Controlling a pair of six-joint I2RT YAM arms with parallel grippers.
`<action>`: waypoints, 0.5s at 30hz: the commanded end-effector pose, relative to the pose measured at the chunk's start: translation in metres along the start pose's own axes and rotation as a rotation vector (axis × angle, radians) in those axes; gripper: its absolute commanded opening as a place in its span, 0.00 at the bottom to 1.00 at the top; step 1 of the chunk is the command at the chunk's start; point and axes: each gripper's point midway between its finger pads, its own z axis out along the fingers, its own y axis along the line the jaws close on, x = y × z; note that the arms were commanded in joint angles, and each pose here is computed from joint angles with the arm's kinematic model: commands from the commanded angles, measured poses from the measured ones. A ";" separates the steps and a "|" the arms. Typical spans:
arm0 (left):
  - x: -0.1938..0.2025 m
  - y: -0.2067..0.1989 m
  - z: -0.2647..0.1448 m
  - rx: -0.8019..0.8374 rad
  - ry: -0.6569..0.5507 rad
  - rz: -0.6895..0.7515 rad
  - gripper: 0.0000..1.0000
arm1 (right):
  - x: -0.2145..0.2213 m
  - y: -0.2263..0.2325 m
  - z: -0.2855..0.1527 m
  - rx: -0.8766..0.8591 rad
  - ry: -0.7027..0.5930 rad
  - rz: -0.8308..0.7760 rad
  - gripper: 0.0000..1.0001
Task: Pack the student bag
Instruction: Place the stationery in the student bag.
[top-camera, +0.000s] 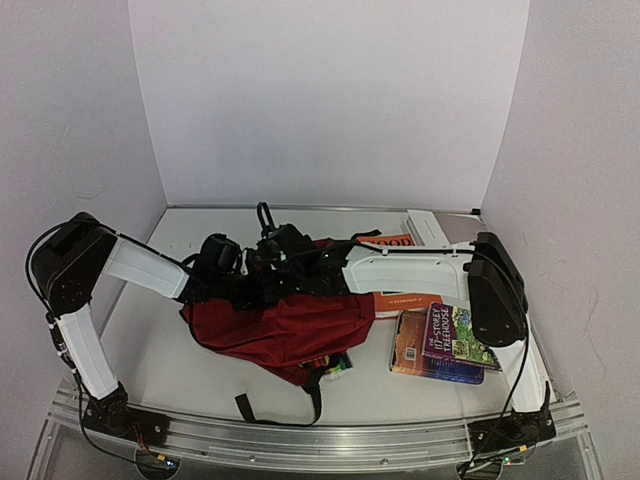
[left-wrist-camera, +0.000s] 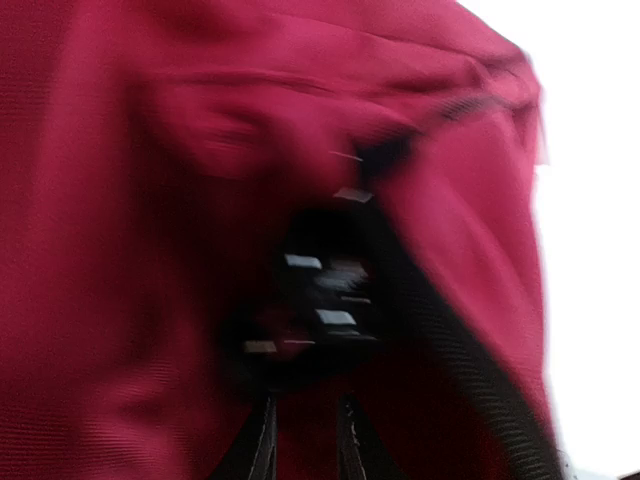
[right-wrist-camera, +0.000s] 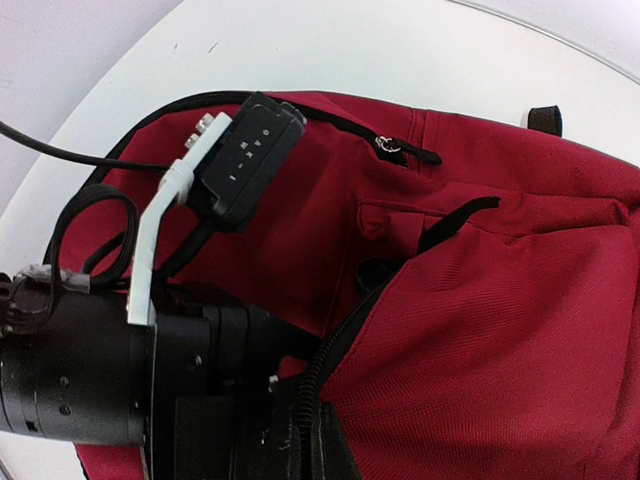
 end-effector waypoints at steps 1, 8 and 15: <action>0.006 -0.056 -0.012 0.197 -0.011 0.139 0.21 | -0.039 0.027 -0.028 -0.120 -0.108 0.054 0.00; 0.009 -0.071 -0.029 0.263 -0.030 0.179 0.21 | -0.033 0.021 -0.030 -0.110 -0.099 0.062 0.00; 0.018 -0.035 -0.055 0.088 -0.053 0.121 0.32 | -0.028 0.006 -0.048 -0.080 -0.118 0.050 0.00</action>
